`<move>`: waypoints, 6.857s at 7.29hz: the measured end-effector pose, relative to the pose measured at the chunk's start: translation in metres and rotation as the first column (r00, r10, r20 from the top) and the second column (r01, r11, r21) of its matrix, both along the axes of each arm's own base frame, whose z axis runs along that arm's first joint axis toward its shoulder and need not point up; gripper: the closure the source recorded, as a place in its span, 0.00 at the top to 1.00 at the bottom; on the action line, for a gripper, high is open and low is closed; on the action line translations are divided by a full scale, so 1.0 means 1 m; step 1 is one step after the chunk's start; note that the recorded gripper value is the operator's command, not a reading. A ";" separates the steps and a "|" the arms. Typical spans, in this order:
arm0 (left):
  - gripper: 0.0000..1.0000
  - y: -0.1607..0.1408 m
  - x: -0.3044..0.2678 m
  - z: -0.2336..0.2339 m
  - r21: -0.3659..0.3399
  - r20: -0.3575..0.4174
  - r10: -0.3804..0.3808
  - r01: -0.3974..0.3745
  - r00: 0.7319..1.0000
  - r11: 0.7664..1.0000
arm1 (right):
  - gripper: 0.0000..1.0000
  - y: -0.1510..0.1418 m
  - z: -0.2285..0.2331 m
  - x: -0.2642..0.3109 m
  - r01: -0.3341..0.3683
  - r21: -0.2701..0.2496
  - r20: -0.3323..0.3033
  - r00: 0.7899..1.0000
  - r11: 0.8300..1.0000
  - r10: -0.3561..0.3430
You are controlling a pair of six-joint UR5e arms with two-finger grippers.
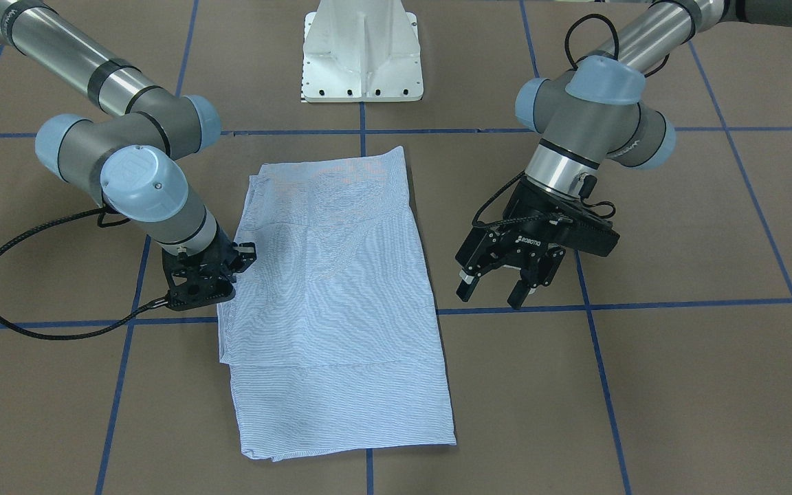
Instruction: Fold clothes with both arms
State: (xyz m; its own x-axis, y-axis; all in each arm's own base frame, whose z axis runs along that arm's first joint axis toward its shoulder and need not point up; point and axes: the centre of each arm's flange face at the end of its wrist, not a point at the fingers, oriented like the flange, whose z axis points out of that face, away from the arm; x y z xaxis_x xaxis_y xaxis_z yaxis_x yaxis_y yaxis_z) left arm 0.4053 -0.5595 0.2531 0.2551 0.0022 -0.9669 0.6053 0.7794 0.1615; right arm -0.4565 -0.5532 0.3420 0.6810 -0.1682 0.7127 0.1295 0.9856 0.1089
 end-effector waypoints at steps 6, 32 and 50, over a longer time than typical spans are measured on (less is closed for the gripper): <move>1.00 0.082 0.012 -0.029 -0.167 -0.063 0.193 -0.201 0.979 0.965 | 1.00 0.029 -0.022 0.048 -0.037 -0.001 0.108 0.993 0.999 0.037; 0.00 0.279 0.168 0.005 -0.391 -0.012 0.343 -0.320 0.939 0.863 | 1.00 0.092 -0.061 0.116 -0.161 -0.108 0.213 0.960 0.981 0.181; 0.00 0.270 0.163 0.000 -0.390 -0.022 0.326 -0.309 0.945 0.867 | 1.00 0.199 -0.025 -0.064 -0.400 -0.287 -0.129 0.917 0.871 0.378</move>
